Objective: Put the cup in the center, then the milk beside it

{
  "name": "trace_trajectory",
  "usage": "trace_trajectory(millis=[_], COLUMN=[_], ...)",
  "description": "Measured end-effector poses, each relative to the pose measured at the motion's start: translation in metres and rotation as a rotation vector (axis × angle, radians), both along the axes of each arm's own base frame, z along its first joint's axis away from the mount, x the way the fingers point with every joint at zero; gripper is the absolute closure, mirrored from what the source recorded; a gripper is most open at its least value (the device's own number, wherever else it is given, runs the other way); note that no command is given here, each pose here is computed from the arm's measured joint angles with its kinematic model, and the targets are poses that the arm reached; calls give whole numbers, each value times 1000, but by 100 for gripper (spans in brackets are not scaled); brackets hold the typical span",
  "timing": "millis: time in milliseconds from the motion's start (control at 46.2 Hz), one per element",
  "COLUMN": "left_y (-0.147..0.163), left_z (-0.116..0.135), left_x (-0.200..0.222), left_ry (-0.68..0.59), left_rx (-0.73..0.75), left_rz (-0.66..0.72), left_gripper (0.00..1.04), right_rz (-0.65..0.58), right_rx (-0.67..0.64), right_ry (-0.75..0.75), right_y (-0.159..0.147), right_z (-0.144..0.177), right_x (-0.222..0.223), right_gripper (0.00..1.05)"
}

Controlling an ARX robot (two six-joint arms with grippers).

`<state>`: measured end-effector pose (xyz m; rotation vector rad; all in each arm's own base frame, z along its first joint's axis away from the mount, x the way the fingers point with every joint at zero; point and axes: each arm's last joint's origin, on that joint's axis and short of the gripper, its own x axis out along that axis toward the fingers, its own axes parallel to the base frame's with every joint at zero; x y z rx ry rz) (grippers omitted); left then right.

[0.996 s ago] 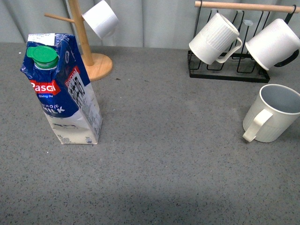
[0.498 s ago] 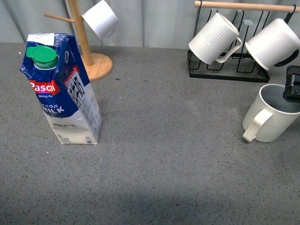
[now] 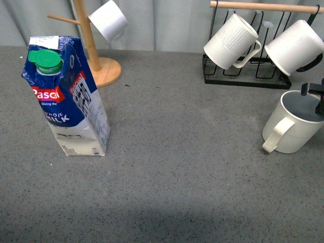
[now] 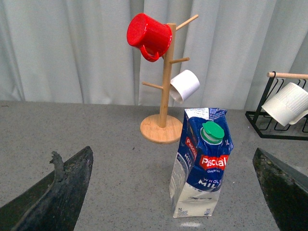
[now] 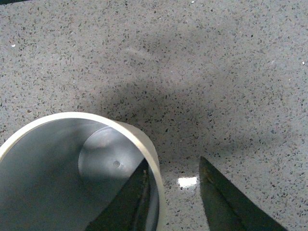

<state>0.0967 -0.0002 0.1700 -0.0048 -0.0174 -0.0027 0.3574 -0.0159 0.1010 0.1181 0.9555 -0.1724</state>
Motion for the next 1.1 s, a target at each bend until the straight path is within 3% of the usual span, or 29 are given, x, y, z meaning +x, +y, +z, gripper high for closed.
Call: trace_trajectory(millis=[217,433,606,758,1105], left_y=[0,0,0,0,0], left_z=[0,0,0,0,0], left_x=[0,0,0,0,0], left_ry=[0,0,0,0,0], left_rx=[0,0,0,0,0], left_rz=[0,0,0,0,0], left_gripper=[6,6,6,6,6], right_rz=[12,62,147,215,237], right_rx=[34,71,130,172,192], right_ry=[-17,-58,-67,29,130], right_y=[5,19,50,91,126], right_z=[5,33,48,31,11], right_x=[0,-3,2,6,12], right_gripper=[104,103,103,103,103])
